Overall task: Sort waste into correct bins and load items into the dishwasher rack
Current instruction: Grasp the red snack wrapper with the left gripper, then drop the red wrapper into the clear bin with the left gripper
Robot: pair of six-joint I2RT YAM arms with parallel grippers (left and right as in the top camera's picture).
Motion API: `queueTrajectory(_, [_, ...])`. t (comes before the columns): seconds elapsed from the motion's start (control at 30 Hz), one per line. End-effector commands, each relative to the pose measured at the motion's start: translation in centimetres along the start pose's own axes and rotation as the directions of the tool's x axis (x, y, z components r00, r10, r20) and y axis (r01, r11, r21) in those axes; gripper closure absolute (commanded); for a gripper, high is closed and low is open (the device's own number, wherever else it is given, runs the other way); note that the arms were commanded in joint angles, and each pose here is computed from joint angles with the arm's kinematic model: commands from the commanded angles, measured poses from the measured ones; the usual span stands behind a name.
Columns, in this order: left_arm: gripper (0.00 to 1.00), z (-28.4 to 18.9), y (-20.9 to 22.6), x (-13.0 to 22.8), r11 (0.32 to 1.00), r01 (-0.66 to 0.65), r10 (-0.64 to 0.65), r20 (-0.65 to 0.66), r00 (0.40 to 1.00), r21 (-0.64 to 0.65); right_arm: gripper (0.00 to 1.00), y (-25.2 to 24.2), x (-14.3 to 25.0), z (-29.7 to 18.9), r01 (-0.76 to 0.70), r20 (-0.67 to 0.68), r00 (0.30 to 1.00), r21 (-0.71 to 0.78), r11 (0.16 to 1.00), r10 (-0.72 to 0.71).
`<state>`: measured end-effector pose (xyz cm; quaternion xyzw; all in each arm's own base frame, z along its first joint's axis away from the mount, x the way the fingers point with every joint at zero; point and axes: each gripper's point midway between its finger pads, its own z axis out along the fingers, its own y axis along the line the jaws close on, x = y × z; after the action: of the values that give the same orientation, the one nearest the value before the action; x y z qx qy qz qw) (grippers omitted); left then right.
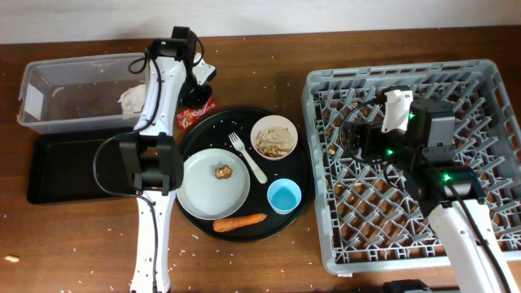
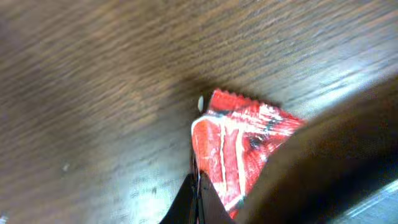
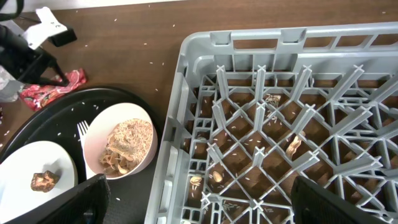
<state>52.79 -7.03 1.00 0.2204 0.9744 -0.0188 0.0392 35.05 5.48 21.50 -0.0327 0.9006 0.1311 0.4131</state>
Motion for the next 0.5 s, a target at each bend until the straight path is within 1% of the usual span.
queueTrajectory(0.0, [1.0, -8.2, 0.2, -2.1, 0.993, 0.115, -0.109, 0.166, 0.98, -0.025, 0.08, -0.2, -0.7, -0.2, -0.005, 0.016, 1.0, 0.011, 1.0, 0.005])
queueTrajectory(0.07, [1.0, -13.3, 0.8, -2.5, 0.988, 0.146, -0.129, 0.271, 0.954, -0.044, 0.08, -0.2, -0.7, -0.2, -0.005, 0.016, 1.0, 0.011, 1.0, 0.005])
queueTrajectory(0.13, [1.0, -18.4, 2.1, -2.1, 0.979, 0.195, -0.158, 0.376, 0.913, -0.063, 0.08, -0.2, -0.7, -0.2, -0.005, 0.016, 1.0, 0.011, 1.0, 0.005])
queueTrajectory(0.2, [1.0, -21.8, 3.9, -1.3, 0.968, 0.238, -0.181, 0.443, 0.878, -0.077, 0.08, -0.2, -0.7, -0.2, -0.005, 0.016, 1.0, 0.011, 1.0, 0.005])
queueTrajectory(0.23, [1.0, -22.3, 5.5, -0.4, 0.956, 0.275, -0.202, 0.442, 0.874, -0.107, 0.08, -0.2, -0.7, -0.2, -0.005, 0.016, 1.0, 0.011, 1.0, 0.005])
queueTrajectory(0.3, [1.0, -21.7, 10.0, 3.2, 0.893, 0.379, -0.277, 0.367, 0.888, -0.243, 0.08, -0.2, -0.7, -0.2, -0.006, 0.015, 1.0, 0.011, 1.0, 0.005])
queueTrajectory(0.33, [1.0, -21.3, 11.7, 4.6, 0.867, 0.417, -0.319, 0.34, 0.885, -0.274, 0.08, -0.2, -0.7, -0.2, -0.006, 0.015, 1.0, 0.011, 1.0, 0.005])
queueTrajectory(0.37, [1.0, -20.8, 12.9, 5.5, 0.856, 0.44, -0.348, 0.325, 0.879, -0.272, 0.08, -0.2, -0.7, -0.2, -0.006, 0.015, 1.0, 0.011, 1.0, 0.005])
queueTrajectory(0.43, [1.0, -19.4, 15.7, 7.1, 0.817, 0.516, -0.435, 0.312, 0.845, -0.26, 0.08, -0.2, -0.7, -0.2, -0.005, 0.016, 1.0, 0.011, 1.0, 0.005])
queueTrajectory(0.47, [0.99, -18.5, 16.6, 7.6, 0.811, 0.532, -0.459, 0.299, 0.837, -0.245, 0.08, -0.2, -0.7, -0.2, -0.005, 0.016, 1.0, 0.011, 1.0, 0.005])
